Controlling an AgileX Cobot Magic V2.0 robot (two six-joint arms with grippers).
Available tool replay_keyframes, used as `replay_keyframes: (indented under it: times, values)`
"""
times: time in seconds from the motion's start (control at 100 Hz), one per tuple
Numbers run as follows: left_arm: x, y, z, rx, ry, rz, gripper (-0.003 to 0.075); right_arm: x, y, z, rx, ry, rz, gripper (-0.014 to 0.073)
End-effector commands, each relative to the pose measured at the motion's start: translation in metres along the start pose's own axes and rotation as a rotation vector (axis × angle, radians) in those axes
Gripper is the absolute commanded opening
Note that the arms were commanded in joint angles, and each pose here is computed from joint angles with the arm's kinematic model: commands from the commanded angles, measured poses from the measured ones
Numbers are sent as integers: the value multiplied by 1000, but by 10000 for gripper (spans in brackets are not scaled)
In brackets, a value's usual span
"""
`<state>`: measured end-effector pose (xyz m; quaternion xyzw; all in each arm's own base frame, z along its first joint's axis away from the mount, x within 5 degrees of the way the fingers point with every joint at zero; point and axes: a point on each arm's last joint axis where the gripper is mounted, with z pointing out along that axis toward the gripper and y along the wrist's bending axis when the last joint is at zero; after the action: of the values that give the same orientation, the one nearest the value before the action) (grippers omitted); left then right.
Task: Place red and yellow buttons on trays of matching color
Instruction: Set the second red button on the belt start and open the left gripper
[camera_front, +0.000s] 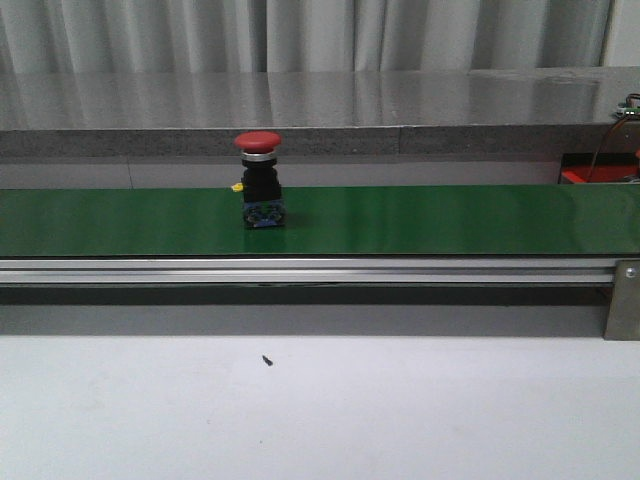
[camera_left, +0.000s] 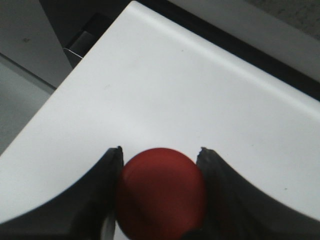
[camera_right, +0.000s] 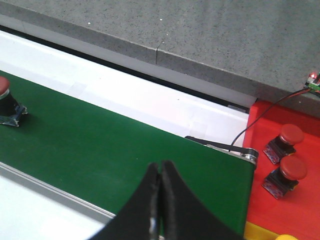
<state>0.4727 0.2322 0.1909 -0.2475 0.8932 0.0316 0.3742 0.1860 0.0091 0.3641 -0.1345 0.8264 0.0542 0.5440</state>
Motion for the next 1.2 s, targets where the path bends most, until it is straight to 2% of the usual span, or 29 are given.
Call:
replay_keyframes:
  times: [0.0, 0.12, 0.29, 0.44, 0.59, 0.72, 0.91, 1.19]
  values:
    - [-52, -19, -71, 40, -207, 3, -19, -13, -2, -7, 34, -77, 1, -68]
    - [-67, -37, -118, 72, -251, 30, -19, -13, -2, -7, 34, -77, 1, -68]
    - [-65, -59, -176, 116, -274, 57, -19, -13, -2, -7, 34, -77, 1, -68]
    - [-43, -76, -218, 156, -284, 77, -19, -13, -2, -7, 34, -77, 1, -68]
    - [-9, -87, -246, 187, -296, 99, -19, -13, -2, -7, 34, -77, 1, -68]
    - [21, -96, -254, 215, -281, 122, -19, -13, -2, -7, 34, -77, 1, -68]
    - [60, -106, -236, 239, -180, 148, -19, -13, -2, -7, 34, -77, 1, -68]
    - [89, -111, -210, 241, -180, 153, -19, -13, -2, -7, 34, -77, 1, -68]
